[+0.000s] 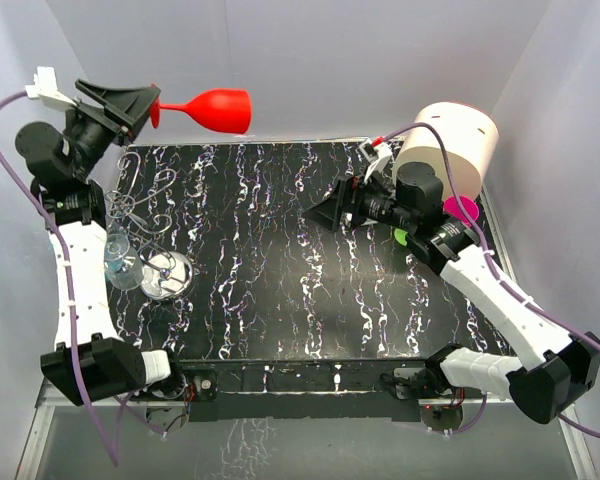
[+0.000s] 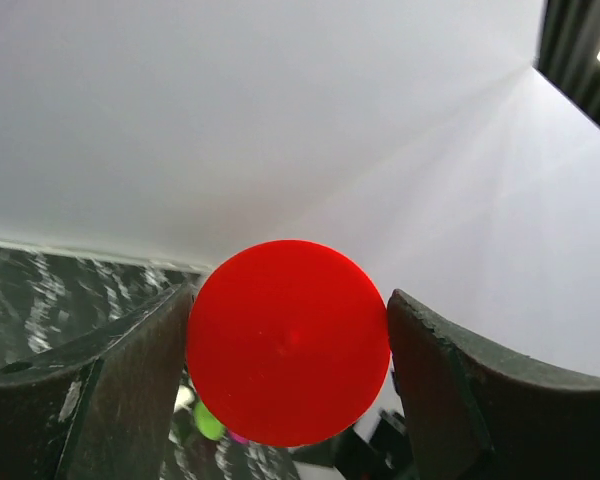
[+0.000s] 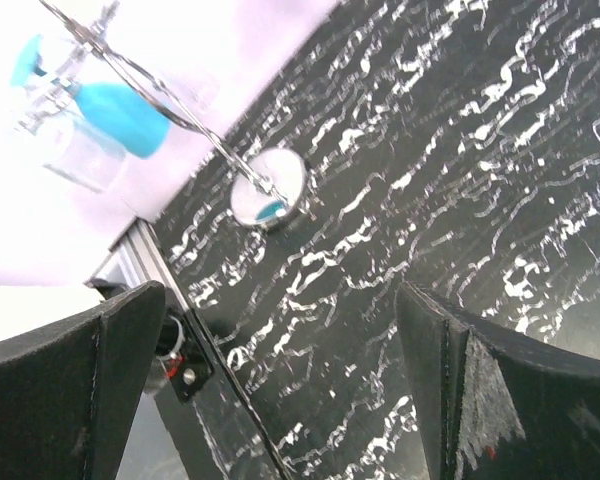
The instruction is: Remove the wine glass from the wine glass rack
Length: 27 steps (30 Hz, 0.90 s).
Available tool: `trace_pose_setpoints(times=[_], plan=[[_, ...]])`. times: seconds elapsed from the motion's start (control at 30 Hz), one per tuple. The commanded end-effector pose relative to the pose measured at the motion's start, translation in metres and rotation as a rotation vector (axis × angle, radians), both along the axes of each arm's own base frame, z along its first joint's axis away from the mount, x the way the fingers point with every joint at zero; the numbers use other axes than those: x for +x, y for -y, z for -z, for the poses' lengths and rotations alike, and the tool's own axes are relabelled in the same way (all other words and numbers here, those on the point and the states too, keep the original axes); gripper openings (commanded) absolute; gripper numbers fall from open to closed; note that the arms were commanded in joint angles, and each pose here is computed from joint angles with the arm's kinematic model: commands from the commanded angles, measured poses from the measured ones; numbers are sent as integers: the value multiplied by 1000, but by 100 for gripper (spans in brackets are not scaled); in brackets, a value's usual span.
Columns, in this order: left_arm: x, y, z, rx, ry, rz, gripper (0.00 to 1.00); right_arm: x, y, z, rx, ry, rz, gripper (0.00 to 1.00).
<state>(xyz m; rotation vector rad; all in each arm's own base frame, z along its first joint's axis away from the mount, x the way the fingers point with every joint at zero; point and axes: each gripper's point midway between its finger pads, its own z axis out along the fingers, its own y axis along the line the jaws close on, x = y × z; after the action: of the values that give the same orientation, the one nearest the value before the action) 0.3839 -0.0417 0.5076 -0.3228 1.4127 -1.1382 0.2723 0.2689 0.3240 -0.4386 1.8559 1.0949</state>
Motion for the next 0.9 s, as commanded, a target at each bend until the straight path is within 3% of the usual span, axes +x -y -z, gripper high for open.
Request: trace_pose_setpoints(times=[0.0, 0.3, 0.53, 0.63, 0.87], plan=[[-54, 42, -23, -98, 107, 219, 62, -5, 1, -79, 205, 140, 24, 98], [-85, 79, 19, -122, 31, 327, 62, -27, -14, -129, 496, 170, -124, 98], [-101, 89, 42, -155, 5, 375, 62, -29, -25, -137, 634, 67, -215, 96], [-105, 94, 47, -160, -1, 395, 62, -27, -29, -134, 692, 1, -246, 91], [-108, 105, 59, -143, -31, 422, 62, -26, -35, -128, 767, -94, -294, 64]])
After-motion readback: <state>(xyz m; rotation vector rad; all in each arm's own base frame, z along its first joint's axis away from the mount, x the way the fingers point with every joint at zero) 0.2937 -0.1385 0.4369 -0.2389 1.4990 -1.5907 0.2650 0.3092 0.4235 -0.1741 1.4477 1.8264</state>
